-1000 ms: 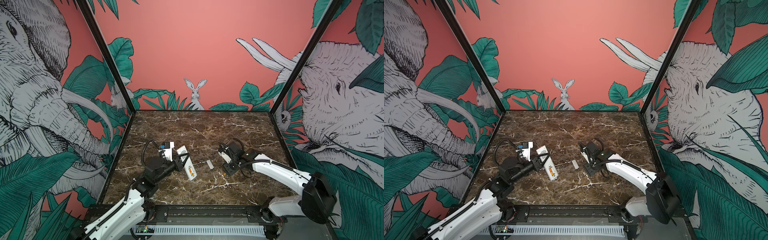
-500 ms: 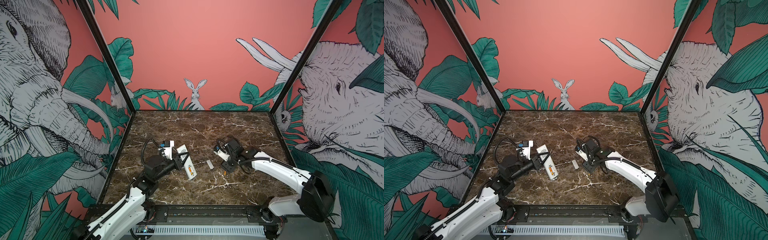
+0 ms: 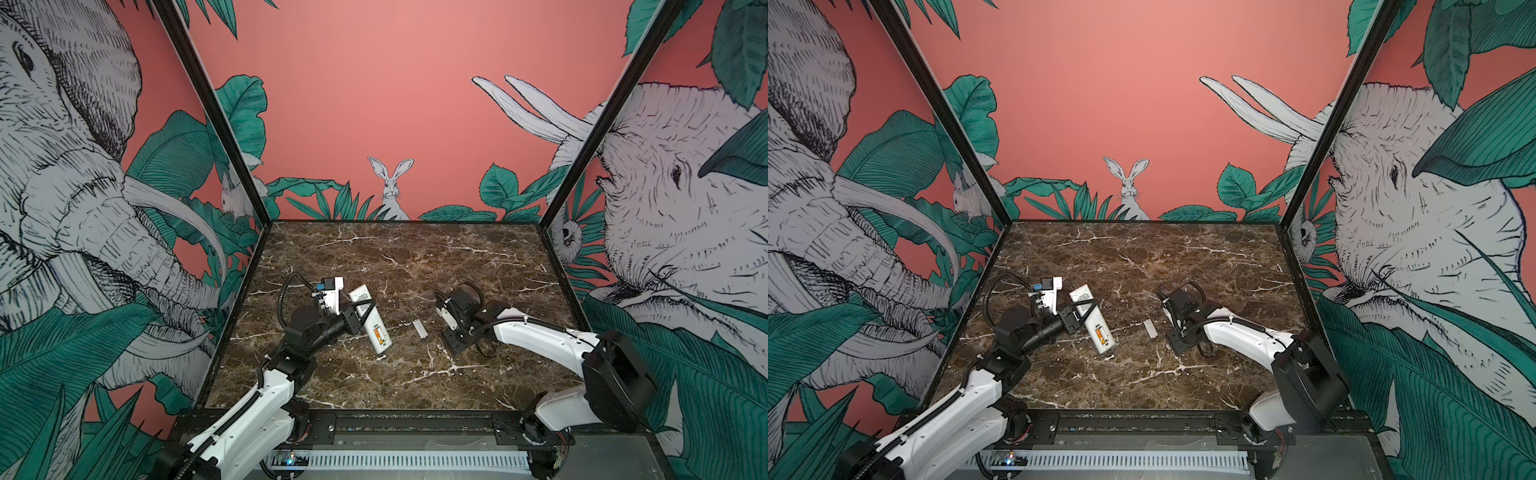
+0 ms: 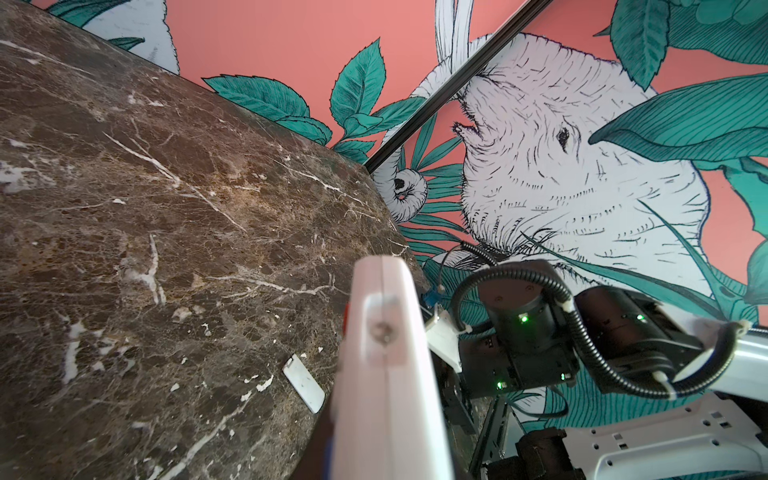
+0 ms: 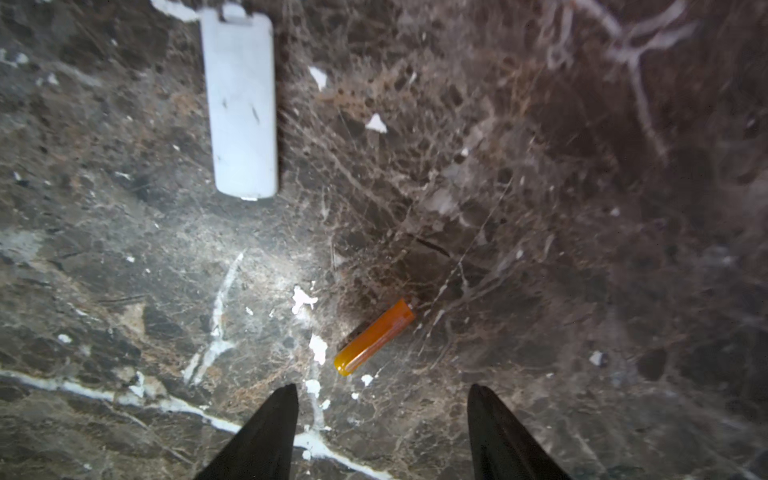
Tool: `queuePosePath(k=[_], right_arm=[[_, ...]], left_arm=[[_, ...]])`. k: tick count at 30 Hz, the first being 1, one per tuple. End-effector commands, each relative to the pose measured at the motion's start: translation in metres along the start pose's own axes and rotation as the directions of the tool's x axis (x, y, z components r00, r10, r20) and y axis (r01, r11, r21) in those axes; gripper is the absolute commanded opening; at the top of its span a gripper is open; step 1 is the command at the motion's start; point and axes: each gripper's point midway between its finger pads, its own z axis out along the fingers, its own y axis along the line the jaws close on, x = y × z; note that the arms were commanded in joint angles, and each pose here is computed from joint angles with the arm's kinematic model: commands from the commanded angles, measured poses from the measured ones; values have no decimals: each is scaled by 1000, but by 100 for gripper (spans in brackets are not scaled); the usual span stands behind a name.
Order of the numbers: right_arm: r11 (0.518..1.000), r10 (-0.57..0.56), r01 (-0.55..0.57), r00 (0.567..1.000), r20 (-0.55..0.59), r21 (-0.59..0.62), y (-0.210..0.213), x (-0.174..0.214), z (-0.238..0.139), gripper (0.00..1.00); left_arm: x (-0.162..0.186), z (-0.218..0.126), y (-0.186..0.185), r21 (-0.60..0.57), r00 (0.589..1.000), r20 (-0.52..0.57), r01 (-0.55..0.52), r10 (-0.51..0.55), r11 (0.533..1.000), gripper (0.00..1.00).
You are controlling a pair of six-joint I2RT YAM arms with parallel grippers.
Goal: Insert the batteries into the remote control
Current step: 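Lower the right gripper over the orange battery and close on it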
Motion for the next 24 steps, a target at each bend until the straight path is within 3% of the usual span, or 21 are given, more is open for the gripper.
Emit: queuePosePath(k=[1, 21, 24], right_arm=[[988, 136, -131, 989, 57, -80, 10, -3, 0, 67], [991, 137, -137, 990, -9, 4, 0, -4, 31, 63], [992, 125, -124, 992, -21, 7, 0, -2, 34, 52]], left_arm=[[-10, -3, -12, 67, 999, 37, -16, 14, 998, 0], [-15, -5, -5, 70, 999, 45, -1, -2, 998, 0], [-15, -6, -4, 68, 999, 45, 4, -7, 998, 0]])
